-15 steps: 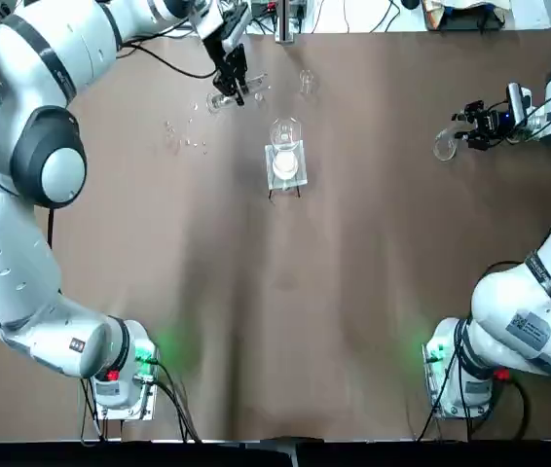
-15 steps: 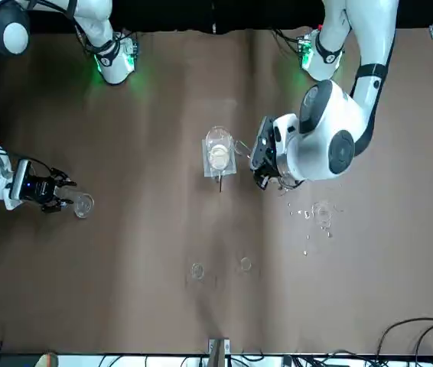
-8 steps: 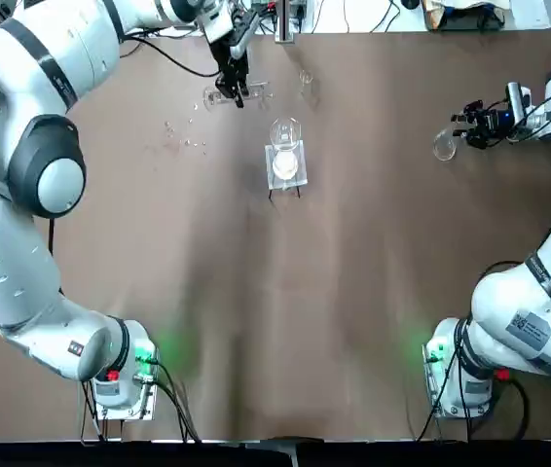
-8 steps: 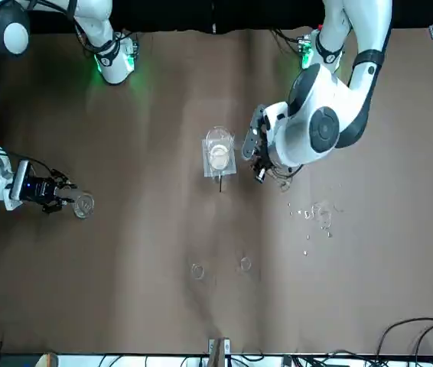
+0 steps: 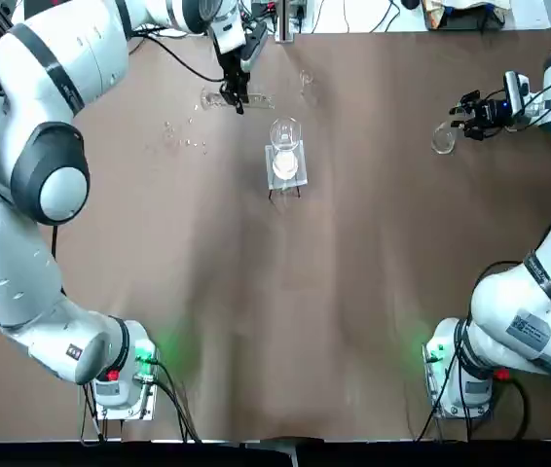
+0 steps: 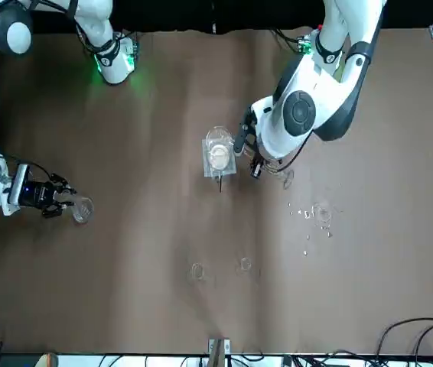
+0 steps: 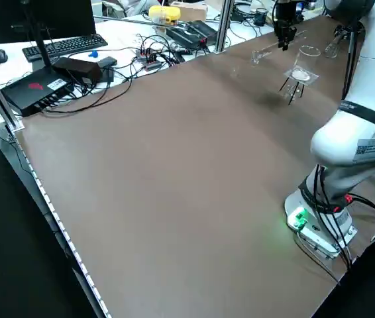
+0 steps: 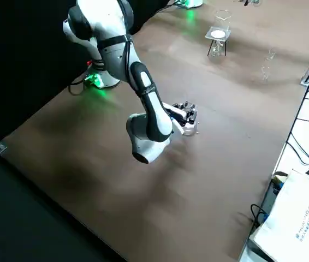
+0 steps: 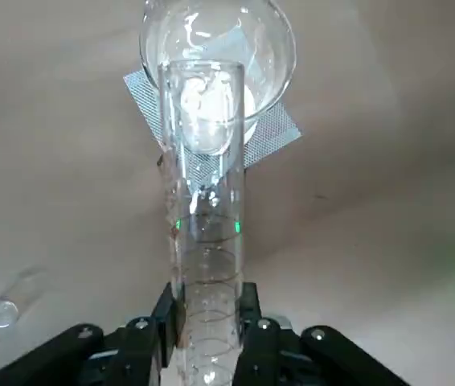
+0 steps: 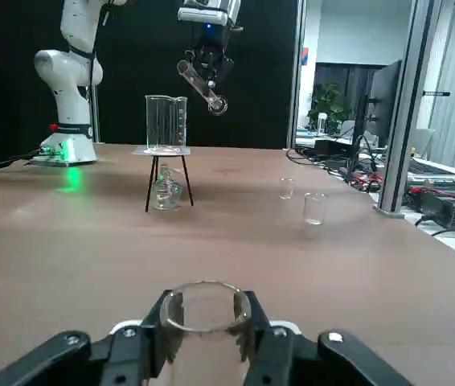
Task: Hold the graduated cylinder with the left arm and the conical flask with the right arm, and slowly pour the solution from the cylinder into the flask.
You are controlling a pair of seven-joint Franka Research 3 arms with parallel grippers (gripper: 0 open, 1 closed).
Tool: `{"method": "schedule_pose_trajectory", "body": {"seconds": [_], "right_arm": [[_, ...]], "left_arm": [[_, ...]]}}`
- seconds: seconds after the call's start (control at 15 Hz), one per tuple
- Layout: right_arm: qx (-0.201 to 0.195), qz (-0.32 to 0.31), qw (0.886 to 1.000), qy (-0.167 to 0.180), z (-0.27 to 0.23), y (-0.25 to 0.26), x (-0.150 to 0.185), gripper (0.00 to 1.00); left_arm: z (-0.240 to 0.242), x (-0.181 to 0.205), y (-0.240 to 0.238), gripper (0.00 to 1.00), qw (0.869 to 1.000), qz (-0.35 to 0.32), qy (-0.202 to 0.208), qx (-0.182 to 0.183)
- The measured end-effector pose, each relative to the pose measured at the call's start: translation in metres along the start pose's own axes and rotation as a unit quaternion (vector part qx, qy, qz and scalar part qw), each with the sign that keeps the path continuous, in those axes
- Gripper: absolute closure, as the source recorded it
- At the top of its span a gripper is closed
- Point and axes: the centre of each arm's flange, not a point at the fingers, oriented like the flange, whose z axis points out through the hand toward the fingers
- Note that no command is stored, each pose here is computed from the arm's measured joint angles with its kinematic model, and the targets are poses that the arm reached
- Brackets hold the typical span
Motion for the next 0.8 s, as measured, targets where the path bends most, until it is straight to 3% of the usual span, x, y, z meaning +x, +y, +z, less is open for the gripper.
{"method": "schedule_pose_trajectory", "body": {"seconds": [0.8], "right_arm": [[-0.013, 0.013, 1.000, -0.001, -0.015, -0.010, -0.010, 0.60]], "left_arm": [[0.013, 0.038, 0.007, 0.66, 0.998, -0.010, -0.066, 0.017]]}}
